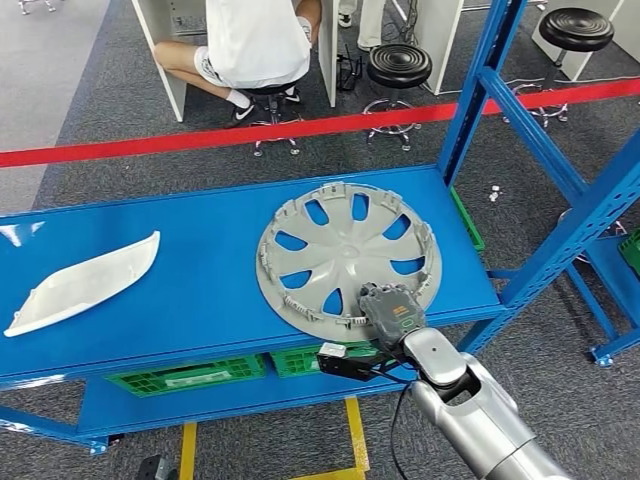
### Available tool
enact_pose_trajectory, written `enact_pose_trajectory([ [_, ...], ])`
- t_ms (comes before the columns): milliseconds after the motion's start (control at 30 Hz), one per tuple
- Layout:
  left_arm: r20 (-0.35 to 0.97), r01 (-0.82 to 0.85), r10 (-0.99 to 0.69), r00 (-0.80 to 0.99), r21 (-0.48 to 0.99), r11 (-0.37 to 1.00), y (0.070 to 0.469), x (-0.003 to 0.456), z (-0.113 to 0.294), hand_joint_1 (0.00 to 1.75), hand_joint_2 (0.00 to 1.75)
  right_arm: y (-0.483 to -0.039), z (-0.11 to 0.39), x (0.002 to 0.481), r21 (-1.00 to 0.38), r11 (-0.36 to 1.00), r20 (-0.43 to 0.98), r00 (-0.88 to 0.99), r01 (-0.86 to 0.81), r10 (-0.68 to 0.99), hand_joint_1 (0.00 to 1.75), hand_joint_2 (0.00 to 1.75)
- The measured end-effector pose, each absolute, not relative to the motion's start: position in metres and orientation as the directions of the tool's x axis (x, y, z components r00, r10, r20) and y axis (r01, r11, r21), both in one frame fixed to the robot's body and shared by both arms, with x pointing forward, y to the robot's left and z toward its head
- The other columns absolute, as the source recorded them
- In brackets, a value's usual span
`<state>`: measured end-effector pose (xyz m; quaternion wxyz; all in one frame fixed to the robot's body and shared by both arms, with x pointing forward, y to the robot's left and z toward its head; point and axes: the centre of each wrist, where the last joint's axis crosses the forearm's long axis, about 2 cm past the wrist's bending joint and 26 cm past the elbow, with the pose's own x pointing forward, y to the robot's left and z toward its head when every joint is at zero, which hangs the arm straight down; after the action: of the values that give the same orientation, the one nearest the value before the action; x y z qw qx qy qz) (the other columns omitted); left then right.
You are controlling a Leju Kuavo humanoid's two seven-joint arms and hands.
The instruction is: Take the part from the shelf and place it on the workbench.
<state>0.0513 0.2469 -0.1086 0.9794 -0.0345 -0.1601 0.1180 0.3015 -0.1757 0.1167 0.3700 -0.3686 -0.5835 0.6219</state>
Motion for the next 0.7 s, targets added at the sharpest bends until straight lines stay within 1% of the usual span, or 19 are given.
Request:
enact_pose_trajectory([
  [567,0.308,-0.219,0.241,0.920,-0.105,0.970,0.2467,0.0512,-0.1086,0.00,0.00,-0.1776,0.1174,0.3004,-0.999,-0.047,-0.035,-0.453,-0.015,0.891,1.75,1.75],
  [700,0.289,-0.259,0.270,0.919,-0.075,0.963,0.2504,0.0490,-0.1092,0.00,0.00,-0.1826,0.1158,0.2941,-1.000,-0.023,-0.018,-0.434,-0.008,0.901,1.75,1.75],
])
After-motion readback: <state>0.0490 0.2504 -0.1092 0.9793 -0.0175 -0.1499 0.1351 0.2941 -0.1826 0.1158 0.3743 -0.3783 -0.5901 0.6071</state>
